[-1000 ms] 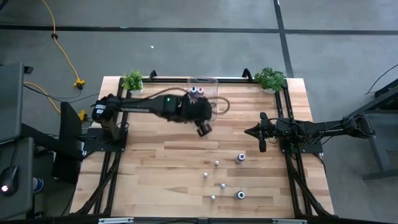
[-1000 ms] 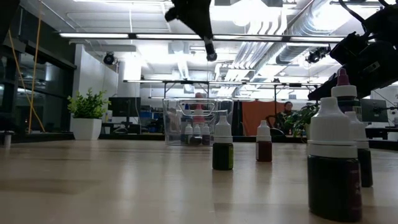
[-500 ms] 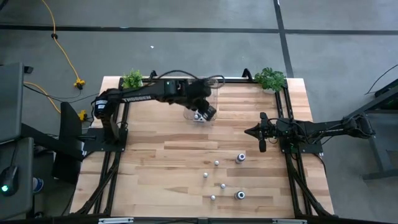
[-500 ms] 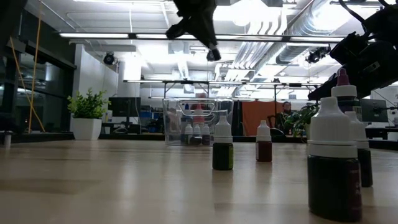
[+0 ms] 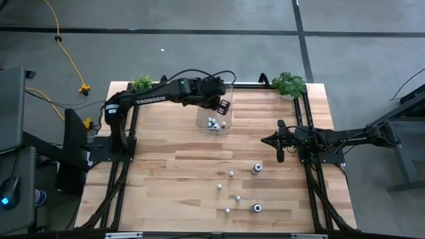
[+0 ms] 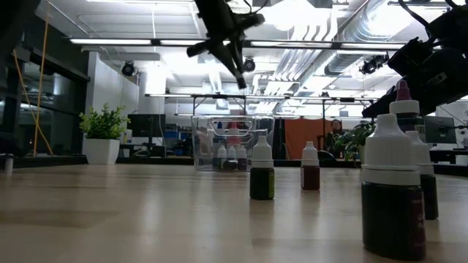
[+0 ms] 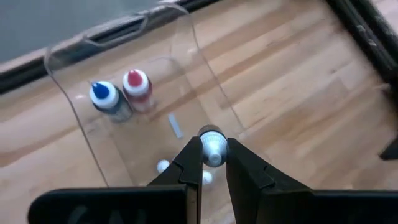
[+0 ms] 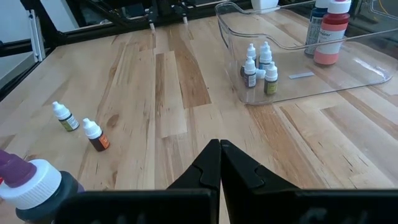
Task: Pick & Place food coloring
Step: Put the small purple food coloring into the transparent bin
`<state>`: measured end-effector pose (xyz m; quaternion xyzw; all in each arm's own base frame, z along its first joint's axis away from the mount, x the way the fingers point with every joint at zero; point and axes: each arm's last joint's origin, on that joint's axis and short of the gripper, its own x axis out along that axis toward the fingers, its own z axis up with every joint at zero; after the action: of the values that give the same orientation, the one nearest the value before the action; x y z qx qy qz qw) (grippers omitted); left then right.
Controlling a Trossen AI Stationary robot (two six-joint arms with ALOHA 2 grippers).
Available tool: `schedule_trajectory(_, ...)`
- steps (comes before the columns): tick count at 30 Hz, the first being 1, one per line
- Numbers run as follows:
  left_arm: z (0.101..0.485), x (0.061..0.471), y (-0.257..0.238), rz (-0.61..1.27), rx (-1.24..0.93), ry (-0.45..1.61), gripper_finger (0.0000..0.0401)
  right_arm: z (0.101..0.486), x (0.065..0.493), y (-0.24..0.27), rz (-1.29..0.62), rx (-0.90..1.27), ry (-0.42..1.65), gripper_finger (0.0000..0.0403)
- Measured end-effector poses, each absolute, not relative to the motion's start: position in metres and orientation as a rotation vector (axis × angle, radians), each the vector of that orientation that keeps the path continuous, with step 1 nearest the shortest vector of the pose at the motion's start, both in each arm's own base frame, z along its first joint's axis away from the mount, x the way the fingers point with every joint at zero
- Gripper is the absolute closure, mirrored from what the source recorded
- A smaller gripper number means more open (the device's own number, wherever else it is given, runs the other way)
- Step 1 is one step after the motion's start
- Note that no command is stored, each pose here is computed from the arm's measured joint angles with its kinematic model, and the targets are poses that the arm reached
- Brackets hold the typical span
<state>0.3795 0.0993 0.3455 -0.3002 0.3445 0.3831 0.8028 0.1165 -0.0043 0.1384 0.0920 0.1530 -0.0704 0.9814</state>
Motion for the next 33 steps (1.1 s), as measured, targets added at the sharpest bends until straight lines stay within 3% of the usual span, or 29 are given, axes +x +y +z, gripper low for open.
schedule_trajectory(19,0.247,0.428,0.112,0.757,-0.378,1.051,0.0361,0.139,0.117,-0.004,-0.142,0.185,0.308,0.0402)
schedule_trajectory(33,0.236,0.433,0.118,0.734,-0.406,1.063,0.0361,0.139,0.117,-0.004,-0.142,0.185,0.307,0.0402)
